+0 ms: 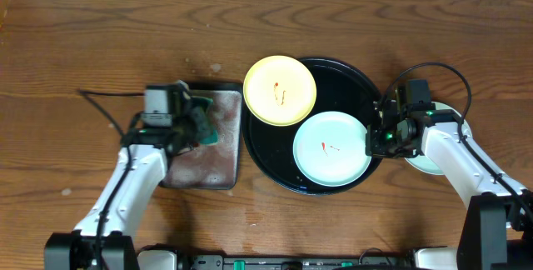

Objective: Clean dirty plates on tray and stack at the side
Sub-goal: 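Carry the sponge with the left gripper to the pale green plate on the black tray, then scrub the pale green plate with the sponge while the right gripper holds its rim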

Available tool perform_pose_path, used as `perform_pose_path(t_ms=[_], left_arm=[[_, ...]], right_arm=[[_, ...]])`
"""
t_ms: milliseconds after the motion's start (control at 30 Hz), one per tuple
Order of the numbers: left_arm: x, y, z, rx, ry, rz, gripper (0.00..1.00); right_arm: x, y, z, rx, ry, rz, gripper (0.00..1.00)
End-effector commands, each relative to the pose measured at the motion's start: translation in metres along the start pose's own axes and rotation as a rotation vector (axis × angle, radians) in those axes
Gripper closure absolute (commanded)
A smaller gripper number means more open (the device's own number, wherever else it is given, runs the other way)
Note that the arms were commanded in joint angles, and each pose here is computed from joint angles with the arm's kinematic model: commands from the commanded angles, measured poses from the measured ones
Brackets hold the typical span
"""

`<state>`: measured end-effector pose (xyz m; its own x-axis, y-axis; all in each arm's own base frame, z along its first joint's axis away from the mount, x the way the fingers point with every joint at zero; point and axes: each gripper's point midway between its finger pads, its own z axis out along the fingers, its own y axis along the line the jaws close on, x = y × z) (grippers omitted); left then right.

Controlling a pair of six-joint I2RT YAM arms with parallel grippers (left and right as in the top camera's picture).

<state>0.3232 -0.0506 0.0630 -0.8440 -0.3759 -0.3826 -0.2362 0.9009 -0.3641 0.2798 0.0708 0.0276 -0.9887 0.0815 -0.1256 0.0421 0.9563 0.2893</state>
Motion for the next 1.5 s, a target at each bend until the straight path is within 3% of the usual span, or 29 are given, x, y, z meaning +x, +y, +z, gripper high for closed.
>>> perform_pose_path(t_ms=[0, 433, 867, 1033, 1467], left_arm=[[-0.013, 0.014, 0.000, -0.170, -0.039, 0.062, 0.93], [-0.017, -0.066, -0.016, -0.141, 0.119, 0.293, 0.92], [0.073, -0.203, -0.008, 0.202, 0.219, 0.428, 0.93], [0.103, -0.243, 0.005, 0.280, 0.233, 0.387, 0.93], [0.178, -0.285, 0.058, 0.349, 0.296, 0.410, 0.92]], right_arm=[[0.003, 0.003, 0.003, -0.010, 0.013, 0.006, 0.99], [0.003, 0.004, 0.003, -0.010, 0.014, 0.003, 0.99], [0.007, 0.003, 0.003, -0.008, 0.027, 0.007, 0.99], [0.007, 0.003, 0.003, -0.007, 0.031, 0.008, 0.99], [0.009, 0.003, 0.003, -0.006, 0.037, 0.010, 0.99]])
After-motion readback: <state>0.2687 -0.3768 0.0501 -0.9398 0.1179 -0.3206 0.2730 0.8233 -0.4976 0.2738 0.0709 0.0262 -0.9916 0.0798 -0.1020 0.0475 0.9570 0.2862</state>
